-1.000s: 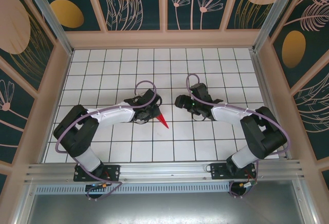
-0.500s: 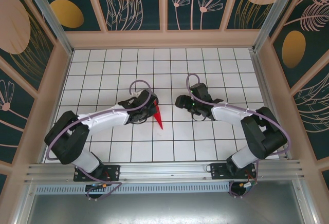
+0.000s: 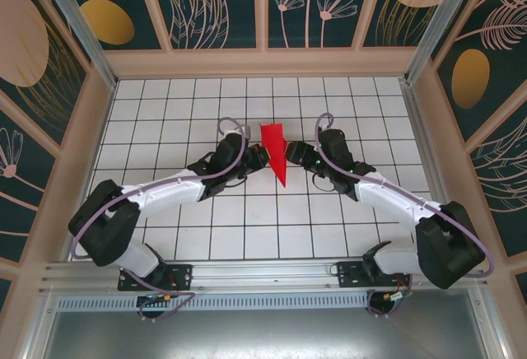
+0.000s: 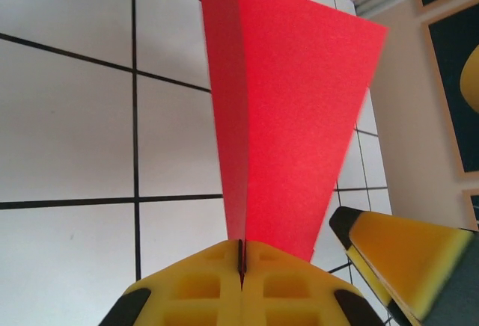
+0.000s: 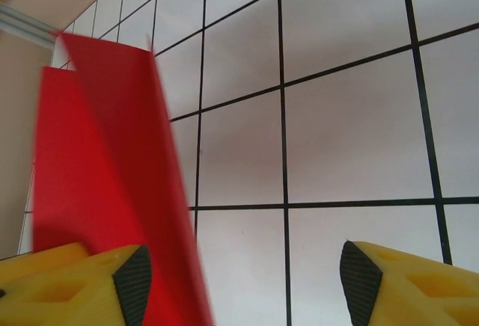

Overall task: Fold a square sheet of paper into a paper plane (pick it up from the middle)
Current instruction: Turn over the paper at the center of the table, then move the paper to the top-center of the table.

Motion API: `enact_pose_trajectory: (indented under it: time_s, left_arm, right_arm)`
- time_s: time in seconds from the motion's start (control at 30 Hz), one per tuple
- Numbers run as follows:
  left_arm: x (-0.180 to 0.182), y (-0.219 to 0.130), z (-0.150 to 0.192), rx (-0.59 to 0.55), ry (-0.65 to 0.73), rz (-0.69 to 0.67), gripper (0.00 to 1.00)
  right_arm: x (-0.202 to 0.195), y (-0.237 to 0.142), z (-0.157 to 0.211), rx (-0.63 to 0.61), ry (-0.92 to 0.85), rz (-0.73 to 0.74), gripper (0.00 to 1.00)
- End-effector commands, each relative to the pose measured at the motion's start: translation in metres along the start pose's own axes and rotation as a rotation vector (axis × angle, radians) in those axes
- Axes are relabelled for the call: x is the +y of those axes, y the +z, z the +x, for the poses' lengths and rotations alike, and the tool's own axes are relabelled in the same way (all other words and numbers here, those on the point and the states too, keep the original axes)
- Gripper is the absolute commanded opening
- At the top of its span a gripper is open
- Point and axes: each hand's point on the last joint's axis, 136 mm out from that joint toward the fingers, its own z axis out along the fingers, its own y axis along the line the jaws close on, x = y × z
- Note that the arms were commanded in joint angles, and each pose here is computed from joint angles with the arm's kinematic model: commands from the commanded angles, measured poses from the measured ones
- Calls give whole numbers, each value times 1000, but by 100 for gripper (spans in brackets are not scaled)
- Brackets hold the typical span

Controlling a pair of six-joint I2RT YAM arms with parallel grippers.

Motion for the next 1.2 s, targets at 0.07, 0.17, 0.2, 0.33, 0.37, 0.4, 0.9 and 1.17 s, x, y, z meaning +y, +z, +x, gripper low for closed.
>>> enact_pose_trajectory:
  time_s: [0.07,0.17,0.2,0.33,0.37,0.4,0.9,1.17]
  left_arm:
    - [18,25,28,72,21,29,0]
    - [32,33,42,105,10,23,0]
    - [32,32,43,110,9,34,0]
    - [58,39,61,144,-18,-20,0]
    - [63,39,63,147,-22,-39,0]
    - [69,38,65,151,-28,-58,0]
    - [81,38,72,168,-52,-89,0]
    - [82,39,75,176,-57,-89,0]
  right_arm:
    - [4,3,11,43,-18,-58,59]
    - [3,12,22,97,-34,-71,48]
    - [2,15,26,116,-37,-75,44]
    - [-2,33,41,194,-51,-56,30]
    - [-3,37,44,210,-53,-47,29]
    - [-2,41,48,229,-59,-46,28]
    - [32,46,56,259,-166,-112,27]
    - [20,61,72,310,-172,-38,28]
